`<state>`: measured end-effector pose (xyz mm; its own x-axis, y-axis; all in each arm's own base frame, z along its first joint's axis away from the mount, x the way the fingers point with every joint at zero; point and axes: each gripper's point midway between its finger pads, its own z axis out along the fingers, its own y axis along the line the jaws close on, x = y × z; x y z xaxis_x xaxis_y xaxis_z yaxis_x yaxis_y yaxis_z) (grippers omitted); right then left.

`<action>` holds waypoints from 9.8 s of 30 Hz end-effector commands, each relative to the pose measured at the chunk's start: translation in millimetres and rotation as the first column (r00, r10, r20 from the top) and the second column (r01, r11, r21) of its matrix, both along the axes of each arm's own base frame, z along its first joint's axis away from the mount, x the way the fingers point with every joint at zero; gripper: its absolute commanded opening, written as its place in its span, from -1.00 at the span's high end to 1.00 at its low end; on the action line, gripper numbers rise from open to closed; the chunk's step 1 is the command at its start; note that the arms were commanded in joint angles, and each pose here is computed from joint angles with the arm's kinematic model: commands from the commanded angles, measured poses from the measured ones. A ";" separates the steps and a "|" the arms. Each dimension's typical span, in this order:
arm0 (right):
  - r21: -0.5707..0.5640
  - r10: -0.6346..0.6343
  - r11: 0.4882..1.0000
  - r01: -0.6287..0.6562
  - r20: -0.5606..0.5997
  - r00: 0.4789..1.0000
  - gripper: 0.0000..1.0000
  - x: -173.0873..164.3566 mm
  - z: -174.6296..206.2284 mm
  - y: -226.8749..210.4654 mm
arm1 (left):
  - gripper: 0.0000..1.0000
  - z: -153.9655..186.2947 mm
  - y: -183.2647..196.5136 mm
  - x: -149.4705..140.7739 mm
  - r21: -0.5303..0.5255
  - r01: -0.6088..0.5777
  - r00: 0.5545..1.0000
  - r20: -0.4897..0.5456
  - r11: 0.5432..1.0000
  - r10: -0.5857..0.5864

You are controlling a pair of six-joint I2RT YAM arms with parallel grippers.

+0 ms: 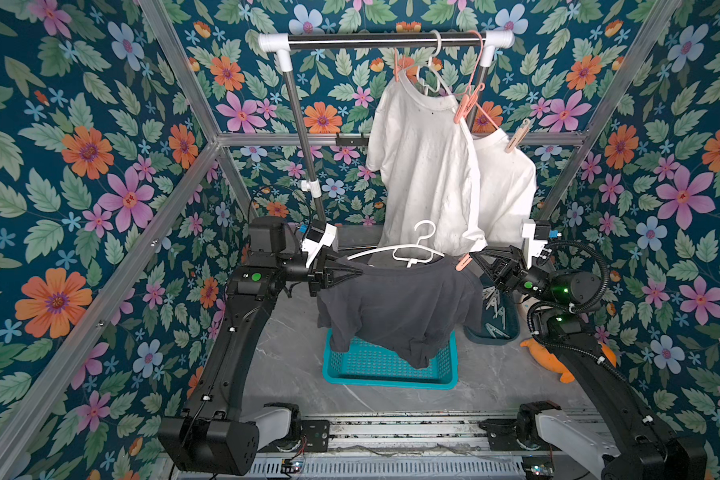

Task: Use clothespins to secure the t-shirt on both sides of the hanger
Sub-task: Clamp the T-shirt on the hanger, then adjust the hanger, then adjust the clothespin in the storage box.

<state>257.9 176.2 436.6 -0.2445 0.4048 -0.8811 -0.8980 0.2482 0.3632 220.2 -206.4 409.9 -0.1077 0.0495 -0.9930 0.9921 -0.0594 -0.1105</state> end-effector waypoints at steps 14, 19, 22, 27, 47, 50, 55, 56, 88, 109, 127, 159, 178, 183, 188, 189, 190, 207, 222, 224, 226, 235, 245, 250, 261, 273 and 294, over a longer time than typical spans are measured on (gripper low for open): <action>0.003 0.073 0.997 -0.073 -0.030 0.997 0.75 1.7 -13.2 6.2 | 1.00 17.6 3.2 -24.3 -0.062 0.117 0.992 0.055 0.991 -0.114; 0.000 0.055 0.998 -0.055 -0.041 0.998 0.68 1.7 -17.9 5.1 | 1.00 17.1 3.2 -25.5 -0.063 0.118 0.992 0.052 0.991 -0.115; -0.001 0.052 0.999 -0.052 -0.041 0.998 0.49 1.3 -17.1 4.8 | 1.00 17.1 3.4 -25.7 -0.062 0.116 0.992 0.052 0.991 -0.112; -0.009 0.045 0.999 -0.045 -0.052 0.998 0.13 3.8 -17.5 5.0 | 1.00 16.0 3.3 -25.4 -0.062 0.116 0.993 0.044 0.991 -0.114; -0.226 -0.309 0.938 0.262 -0.203 0.929 -0.86 -6.4 -71.1 -28.6 | 1.00 -23.7 1.3 6.0 -0.025 -0.126 0.992 -0.012 0.992 0.125; -0.258 -0.345 0.922 0.287 -0.220 0.912 -0.86 -7.0 -83.4 -33.1 | 1.00 -30.3 3.0 12.6 -0.003 -0.182 0.983 -0.005 0.983 0.182; -0.352 -0.449 0.872 0.340 -0.299 0.842 -0.84 -0.2 -114.3 -46.5 | 1.00 -39.5 3.7 20.4 0.019 -0.221 0.975 -0.018 0.975 0.221; -0.377 -0.475 0.857 0.350 -0.317 0.821 -0.82 1.0 -123.1 -50.3 | 1.00 -41.0 3.6 20.8 0.022 -0.227 0.974 -0.015 0.974 0.227; -0.335 -0.021 0.942 -0.004 -0.070 0.997 -0.43 -21.3 -83.7 2.6 | 1.00 -21.5 -1.7 -10.2 -0.024 0.039 0.998 -0.054 0.999 -0.040; -0.320 0.027 0.946 -0.059 -0.105 0.994 0.65 -16.6 -86.0 7.5 | 0.99 -21.5 -3.2 -6.1 -0.019 0.026 0.998 -0.065 0.999 -0.027; -0.328 -0.099 0.934 0.142 0.144 0.985 1.00 -14.6 -76.4 -2.2 | 0.05 -24.0 -4.8 -0.4 -0.007 -0.009 0.997 -0.077 1.000 0.008; -0.313 -0.207 0.904 0.292 0.277 0.938 1.00 -16.9 -76.2 -14.4 | 0.34 -23.2 12.1 23.9 -0.018 -0.039 0.992 -0.124 0.999 0.037; -0.329 -0.209 0.902 0.279 0.231 0.950 1.00 -7.1 -84.8 -12.1 | 1.00 -23.1 9.0 18.5 -0.030 0.027 0.992 -0.123 0.999 -0.030; -0.319 -0.266 0.891 0.324 0.212 0.941 0.38 -0.8 -87.1 -18.0 | 1.00 -24.4 8.2 19.7 -0.020 0.014 0.992 -0.125 1.000 -0.016; -0.336 -0.323 0.876 0.347 0.126 0.938 -0.62 7.3 -90.9 -24.5 | 1.00 -26.8 7.8 21.3 -0.004 -0.010 0.992 -0.125 1.000 0.009; -0.339 -0.349 0.869 0.360 0.096 0.932 -0.70 10.4 -91.6 -27.6 | 1.00 -28.0 7.4 23.5 0.006 -0.027 0.991 -0.128 1.000 0.028; -0.341 -0.368 0.864 0.371 0.077 0.927 -0.72 11.6 -92.7 -30.1 | 1.00 -28.6 7.2 24.8 0.009 -0.036 0.991 -0.130 0.999 0.037; -0.521 -0.795 0.590 0.617 -0.244 0.555 -0.56 12.1 -163.2 -115.7 | 1.00 -32.7 13.2 36.8 0.026 -0.254 0.964 -0.077 0.967 0.256; -0.794 -0.886 0.461 0.397 -0.431 0.170 -0.56 24.0 -278.8 -150.2 | 1.00 -32.2 12.8 27.5 0.009 -0.229 0.973 -0.034 0.973 0.229; -0.815 -0.888 0.457 0.355 -0.438 0.138 -0.61 25.9 -290.3 -150.9 | 1.00 -33.6 12.5 29.7 0.012 -0.228 0.973 -0.041 0.974 0.229; -0.833 -0.887 0.460 0.306 -0.447 0.115 -0.62 28.9 -303.3 -149.3 | 1.00 -33.4 12.3 30.4 0.012 -0.226 0.973 -0.041 0.974 0.226; -0.869 -0.892 0.445 0.218 -0.451 0.025 -0.58 50.6 -343.7 -150.7 | 1.00 -30.8 12.4 28.3 0.007 -0.215 0.976 -0.026 0.977 0.215; -0.903 -0.905 0.413 0.115 -0.421 -0.064 -0.55 64.4 -389.4 -155.5 | 1.00 -31.1 12.0 27.4 0.005 -0.206 0.978 -0.026 0.979 0.206; -0.903 -0.903 0.412 0.125 -0.423 -0.075 -0.54 79.2 -397.5 -157.0 | 1.00 -31.8 12.1 28.0 0.006 -0.208 0.978 -0.028 0.978 0.208; -0.820 -0.829 0.554 0.143 -0.559 0.010 -0.46 113.3 -390.5 -120.7 | 1.00 -33.2 12.5 30.8 0.009 -0.214 0.976 -0.036 0.977 0.214; -0.861 -0.877 0.478 0.172 -0.480 0.030 -0.38 102.3 -370.4 -140.4 | 1.00 -34.1 12.9 32.5 0.010 -0.217 0.975 -0.040 0.976 0.217; -0.852 -0.868 0.489 0.186 -0.496 0.010 -0.33 134.5 -394.4 -150.9 | 1.00 -33.7 12.6 32.6 0.008 -0.218 0.975 -0.039 0.976 0.218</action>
<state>392.2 26.7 44.3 -0.8005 0.4740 -0.3667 0.3855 0.8758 0.2904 255.1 -193.4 368.0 -0.2064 0.0299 -0.9780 0.9650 0.1714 -0.1984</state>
